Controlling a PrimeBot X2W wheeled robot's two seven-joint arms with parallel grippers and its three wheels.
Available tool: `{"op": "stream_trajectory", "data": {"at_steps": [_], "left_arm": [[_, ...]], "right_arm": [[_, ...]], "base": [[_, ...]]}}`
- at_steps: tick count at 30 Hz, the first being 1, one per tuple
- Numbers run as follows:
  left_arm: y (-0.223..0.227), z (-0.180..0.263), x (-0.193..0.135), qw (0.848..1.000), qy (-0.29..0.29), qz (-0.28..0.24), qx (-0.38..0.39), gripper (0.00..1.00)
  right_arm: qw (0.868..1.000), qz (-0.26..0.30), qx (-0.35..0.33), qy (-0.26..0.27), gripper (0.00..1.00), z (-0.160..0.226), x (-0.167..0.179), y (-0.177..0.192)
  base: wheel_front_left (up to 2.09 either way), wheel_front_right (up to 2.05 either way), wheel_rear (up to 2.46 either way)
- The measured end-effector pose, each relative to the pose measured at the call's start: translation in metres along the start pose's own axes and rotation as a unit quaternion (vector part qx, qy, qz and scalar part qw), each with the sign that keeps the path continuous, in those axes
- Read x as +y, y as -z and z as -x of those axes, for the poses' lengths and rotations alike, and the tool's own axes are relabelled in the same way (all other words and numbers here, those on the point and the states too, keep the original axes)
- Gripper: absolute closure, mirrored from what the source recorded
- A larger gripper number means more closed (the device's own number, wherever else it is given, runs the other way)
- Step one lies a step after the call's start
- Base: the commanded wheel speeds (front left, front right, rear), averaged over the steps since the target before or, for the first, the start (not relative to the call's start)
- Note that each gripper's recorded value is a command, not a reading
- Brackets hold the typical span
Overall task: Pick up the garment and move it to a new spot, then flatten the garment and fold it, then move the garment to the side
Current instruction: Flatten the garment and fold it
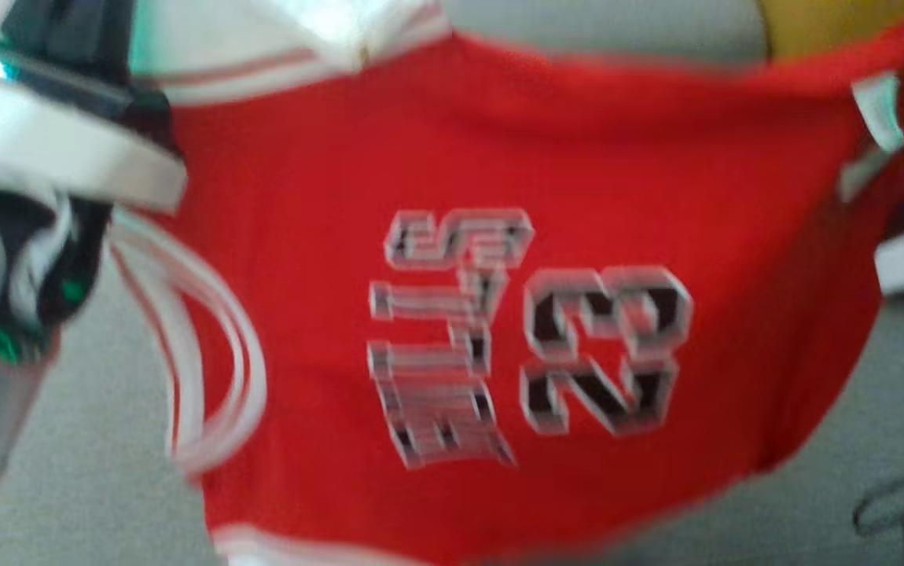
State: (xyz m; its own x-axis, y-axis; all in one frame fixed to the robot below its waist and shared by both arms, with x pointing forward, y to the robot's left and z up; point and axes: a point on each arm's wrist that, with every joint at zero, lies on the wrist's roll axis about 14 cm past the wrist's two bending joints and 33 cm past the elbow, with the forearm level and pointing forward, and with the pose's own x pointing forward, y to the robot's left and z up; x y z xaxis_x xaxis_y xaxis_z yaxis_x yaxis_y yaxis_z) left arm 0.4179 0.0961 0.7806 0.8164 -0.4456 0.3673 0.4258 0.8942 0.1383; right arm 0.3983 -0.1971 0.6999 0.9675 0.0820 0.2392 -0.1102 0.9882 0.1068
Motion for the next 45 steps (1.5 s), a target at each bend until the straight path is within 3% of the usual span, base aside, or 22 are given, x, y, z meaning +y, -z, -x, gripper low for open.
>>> {"op": "stream_trajectory", "data": {"at_steps": [4, 12, 17, 20, 22, 27, 34, 38, 45], "left_arm": [[0.027, -0.044, 0.023, 1.0, -0.008, -0.012, 0.023, 1.0], [0.058, -0.128, 0.062, 0.999, -0.047, -0.012, -0.008, 1.0], [0.085, -0.15, 0.072, 0.998, -0.056, -0.002, -0.009, 1.0], [0.121, -0.151, 0.076, 0.998, -0.052, -0.012, 0.012, 1.0], [0.137, -0.15, 0.077, 0.998, -0.053, -0.011, 0.022, 1.0], [0.223, -0.131, 0.082, 0.995, -0.053, 0.012, 0.081, 1.0], [0.325, -0.077, 0.07, 0.98, -0.072, 0.088, 0.164, 1.0], [0.341, -0.052, 0.059, 0.975, -0.073, 0.111, 0.18, 1.0], [0.327, -0.009, 0.045, 0.973, -0.086, 0.142, 0.159, 1.0]], "right_arm": [[0.999, 0.034, 0.026, 0.0, 1.0, -0.056, -0.008, 0.022], [0.992, 0.127, 0.003, 0.005, 1.0, -0.174, -0.016, 0.029], [0.987, 0.157, -0.009, 0.012, 1.0, -0.219, -0.016, 0.042], [0.987, 0.159, 0.002, 0.01, 1.0, -0.235, -0.016, 0.075], [0.988, 0.154, 0.012, 0.008, 1.0, -0.237, -0.015, 0.093], [0.989, 0.115, 0.095, 0.002, 1.0, -0.23, -0.013, 0.202], [0.98, 0.083, 0.183, -0.006, 1.0, -0.193, -0.011, 0.308], [0.977, 0.059, 0.203, 0.001, 1.0, -0.172, -0.01, 0.326], [0.982, 0.018, 0.186, 0.029, 1.0, -0.142, -0.019, 0.317]], "base": [[0.0, 0.0, 0.0], [0.0, 0.0, 0.0], [0.0, 0.0, 0.0], [0.0, 0.0, 0.0], [0.0, 0.0, 0.0], [0.0, 0.0, 0.0], [0.0, 0.0, 0.0], [0.0, 0.0, 0.0], [0.0, 0.0, 0.0]]}}
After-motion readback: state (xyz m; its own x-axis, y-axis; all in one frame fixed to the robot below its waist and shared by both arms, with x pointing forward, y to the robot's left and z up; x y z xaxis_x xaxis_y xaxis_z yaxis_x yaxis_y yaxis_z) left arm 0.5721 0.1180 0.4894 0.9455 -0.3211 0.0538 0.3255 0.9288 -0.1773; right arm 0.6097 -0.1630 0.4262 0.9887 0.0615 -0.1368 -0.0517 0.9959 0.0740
